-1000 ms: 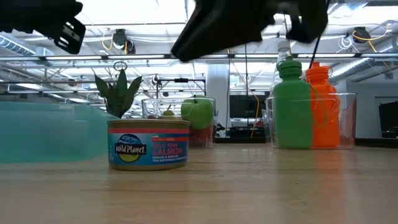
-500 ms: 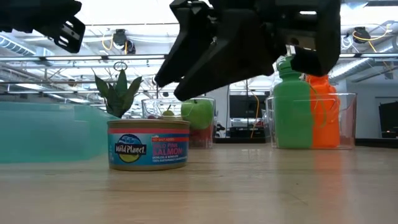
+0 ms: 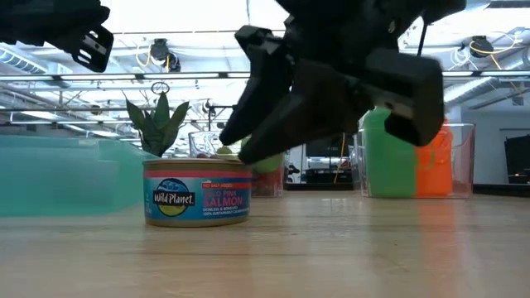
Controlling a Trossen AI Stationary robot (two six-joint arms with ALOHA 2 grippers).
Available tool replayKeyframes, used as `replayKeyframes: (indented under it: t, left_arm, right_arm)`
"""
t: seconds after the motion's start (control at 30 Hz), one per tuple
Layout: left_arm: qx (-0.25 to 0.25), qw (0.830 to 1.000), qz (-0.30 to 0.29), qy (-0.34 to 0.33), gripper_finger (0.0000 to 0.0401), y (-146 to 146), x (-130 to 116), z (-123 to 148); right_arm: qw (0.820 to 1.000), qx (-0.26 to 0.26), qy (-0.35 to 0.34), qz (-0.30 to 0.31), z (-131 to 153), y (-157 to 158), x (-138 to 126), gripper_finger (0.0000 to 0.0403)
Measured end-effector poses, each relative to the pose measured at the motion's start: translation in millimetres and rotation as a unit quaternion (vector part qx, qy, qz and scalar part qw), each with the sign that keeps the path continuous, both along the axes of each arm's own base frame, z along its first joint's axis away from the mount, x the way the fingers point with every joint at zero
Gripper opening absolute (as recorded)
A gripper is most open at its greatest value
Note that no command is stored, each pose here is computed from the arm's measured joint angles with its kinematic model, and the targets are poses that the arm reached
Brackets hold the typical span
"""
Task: Pick & Place Food Item
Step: Put the blue and pink tuna can into the green bin
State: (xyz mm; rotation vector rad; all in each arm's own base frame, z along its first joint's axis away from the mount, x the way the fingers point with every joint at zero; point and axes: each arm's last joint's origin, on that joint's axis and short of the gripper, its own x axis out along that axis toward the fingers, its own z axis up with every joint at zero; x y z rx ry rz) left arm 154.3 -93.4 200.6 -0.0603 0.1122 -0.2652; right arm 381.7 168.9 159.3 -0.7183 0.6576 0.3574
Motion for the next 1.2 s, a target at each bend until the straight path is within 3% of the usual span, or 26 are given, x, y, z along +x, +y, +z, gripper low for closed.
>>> replayKeyframes:
  t: [0.37,0.83,1.07,1.2]
  left_arm:
    - [-0.002,1.0,0.001,0.012,0.0051,0,0,-2]
    - [0.005,1.0,0.001,0.012,0.0051,0,0,-3]
    - [0.005,1.0,0.014,0.012,0.0051,1,0,-2]
    - [0.005,1.0,0.019,0.011,0.0051,1,0,-2]
  right_arm:
    - [1.0,-0.008,-0.018,0.014,-13,-5,-6,0.0114]
    - [0.999,0.022,-0.038,-0.025,-28,-28,-8,0.01]
    - [0.994,0.072,-0.047,-0.074,-31,-38,-6,0.0045]
    - [0.993,0.075,-0.048,-0.084,-31,-41,-6,0.0006]
